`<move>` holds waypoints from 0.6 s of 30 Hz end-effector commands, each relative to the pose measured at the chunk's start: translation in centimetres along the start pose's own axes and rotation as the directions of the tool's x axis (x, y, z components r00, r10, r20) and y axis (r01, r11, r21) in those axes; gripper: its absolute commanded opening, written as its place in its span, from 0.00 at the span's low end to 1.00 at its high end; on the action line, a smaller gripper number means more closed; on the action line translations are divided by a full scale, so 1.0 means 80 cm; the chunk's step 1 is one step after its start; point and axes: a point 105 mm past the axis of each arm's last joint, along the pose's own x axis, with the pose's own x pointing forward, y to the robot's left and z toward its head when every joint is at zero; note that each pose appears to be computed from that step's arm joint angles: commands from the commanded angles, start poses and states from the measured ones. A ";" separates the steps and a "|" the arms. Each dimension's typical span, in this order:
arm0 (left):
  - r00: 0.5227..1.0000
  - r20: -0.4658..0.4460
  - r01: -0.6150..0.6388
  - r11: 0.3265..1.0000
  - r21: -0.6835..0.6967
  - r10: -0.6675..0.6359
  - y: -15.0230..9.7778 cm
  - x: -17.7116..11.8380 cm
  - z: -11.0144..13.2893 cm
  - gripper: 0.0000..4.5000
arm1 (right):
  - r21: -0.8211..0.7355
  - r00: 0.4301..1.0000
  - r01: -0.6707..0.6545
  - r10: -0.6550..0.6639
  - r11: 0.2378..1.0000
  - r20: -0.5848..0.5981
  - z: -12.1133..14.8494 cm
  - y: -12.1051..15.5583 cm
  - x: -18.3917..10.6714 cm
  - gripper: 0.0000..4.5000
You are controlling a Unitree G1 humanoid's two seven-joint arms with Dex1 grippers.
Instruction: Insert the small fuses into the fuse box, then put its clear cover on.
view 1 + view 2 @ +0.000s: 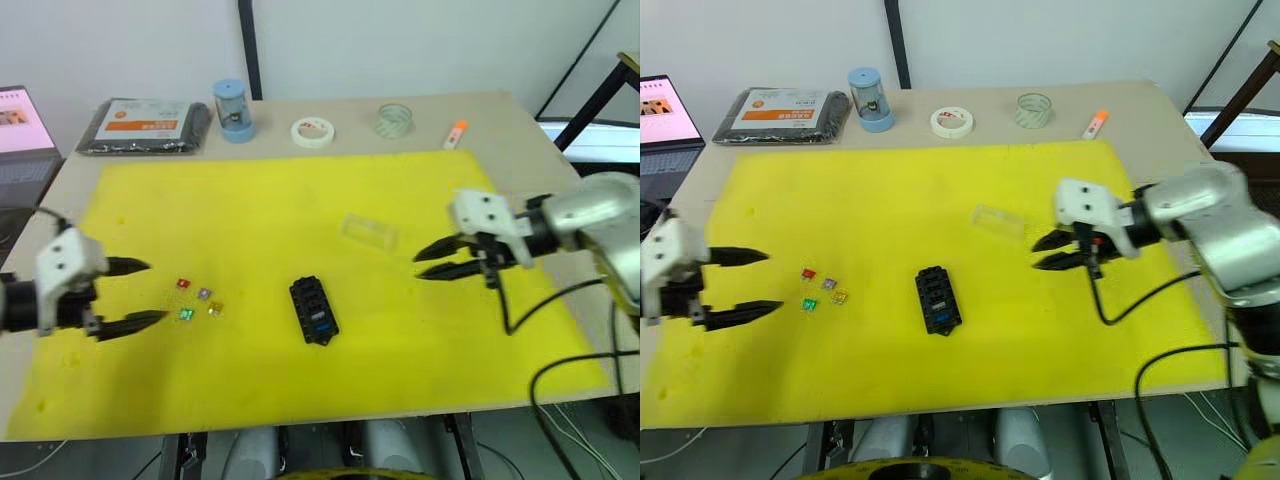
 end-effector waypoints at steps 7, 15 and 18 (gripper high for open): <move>0.989 -0.085 -0.127 0.990 -0.066 0.121 0.023 -0.054 -0.050 1.00 | 0.086 0.972 0.192 -0.178 0.978 -0.156 -0.061 -0.022 -0.076 1.00; 0.987 -0.121 -0.110 0.993 -0.042 0.104 0.030 -0.054 -0.060 1.00 | 0.110 0.957 0.242 -0.218 0.964 -0.189 -0.078 -0.028 -0.087 1.00; 0.990 -0.107 -0.097 0.995 -0.036 0.093 0.030 -0.047 -0.058 1.00 | 0.096 0.958 0.246 -0.227 0.965 -0.176 -0.074 -0.030 -0.082 1.00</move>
